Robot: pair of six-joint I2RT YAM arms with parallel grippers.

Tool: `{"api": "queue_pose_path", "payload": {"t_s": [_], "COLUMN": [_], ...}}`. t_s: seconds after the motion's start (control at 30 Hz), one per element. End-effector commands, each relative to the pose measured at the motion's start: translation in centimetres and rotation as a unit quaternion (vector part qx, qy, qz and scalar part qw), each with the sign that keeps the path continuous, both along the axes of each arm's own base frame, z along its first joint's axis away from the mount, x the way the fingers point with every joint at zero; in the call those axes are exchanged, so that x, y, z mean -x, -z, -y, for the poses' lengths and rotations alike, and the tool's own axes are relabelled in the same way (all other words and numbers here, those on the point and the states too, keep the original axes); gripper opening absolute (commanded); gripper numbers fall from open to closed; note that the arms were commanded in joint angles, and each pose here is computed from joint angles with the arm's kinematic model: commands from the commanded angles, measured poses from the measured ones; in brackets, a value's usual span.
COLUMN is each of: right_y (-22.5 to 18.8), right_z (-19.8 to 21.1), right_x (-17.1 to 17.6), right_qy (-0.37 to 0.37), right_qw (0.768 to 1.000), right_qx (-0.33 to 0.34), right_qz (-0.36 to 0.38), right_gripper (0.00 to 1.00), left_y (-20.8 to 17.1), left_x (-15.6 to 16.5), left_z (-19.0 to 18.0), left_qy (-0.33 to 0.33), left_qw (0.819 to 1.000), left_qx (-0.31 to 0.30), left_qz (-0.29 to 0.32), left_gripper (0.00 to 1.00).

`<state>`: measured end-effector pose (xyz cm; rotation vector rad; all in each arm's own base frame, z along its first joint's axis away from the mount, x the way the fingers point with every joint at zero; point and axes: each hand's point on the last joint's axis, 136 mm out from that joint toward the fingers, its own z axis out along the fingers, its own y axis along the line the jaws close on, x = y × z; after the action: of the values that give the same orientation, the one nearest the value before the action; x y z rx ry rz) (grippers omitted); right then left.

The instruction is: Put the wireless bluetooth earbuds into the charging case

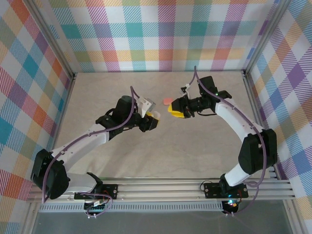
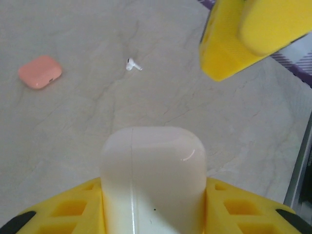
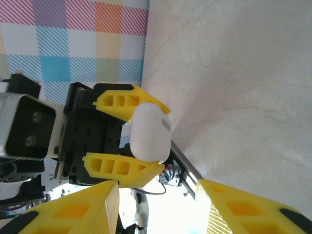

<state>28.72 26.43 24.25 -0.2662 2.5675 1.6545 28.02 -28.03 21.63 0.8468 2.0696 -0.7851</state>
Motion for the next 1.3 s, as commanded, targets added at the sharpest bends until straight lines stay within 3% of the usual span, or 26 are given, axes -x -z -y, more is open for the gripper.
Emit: {"api": "queue_pose_path", "payload": {"t_s": [0.0,0.53,0.9,0.97,1.17,1.27], "right_y": [-1.0,-1.9,-0.6,-0.9,-2.6,-3.6], "right_z": [-0.7,-6.4,-6.6,-6.7,-6.6,-5.8], "right_x": [1.0,3.9,4.9,4.9,3.3,1.6], "right_qy": [-0.008,-0.097,-0.117,-0.118,-0.082,-0.030], "right_qw": [0.999,0.994,0.992,0.992,0.992,0.991], "right_qx": [0.034,0.027,0.041,0.034,0.002,-0.016], "right_qz": [0.026,0.031,0.020,0.029,0.092,0.126], "right_gripper": [0.46,0.44,0.14,0.07,0.01,0.01], "left_y": [-1.9,-2.9,-3.6,-3.9,-6.7,-8.6], "left_x": [1.7,3.5,2.9,2.6,1.0,1.4], "left_z": [0.0,-0.4,-0.4,-0.6,-3.3,-4.7], "left_qy": [0.039,0.069,0.058,0.046,-0.063,-0.096], "left_qw": [0.998,0.995,0.995,0.995,0.990,0.984], "left_qx": [0.005,0.009,0.007,0.007,0.035,0.069], "left_qz": [0.056,0.074,0.085,0.089,0.124,0.133], "left_gripper": [0.21,0.21,0.26,0.31,0.79,0.87]}}
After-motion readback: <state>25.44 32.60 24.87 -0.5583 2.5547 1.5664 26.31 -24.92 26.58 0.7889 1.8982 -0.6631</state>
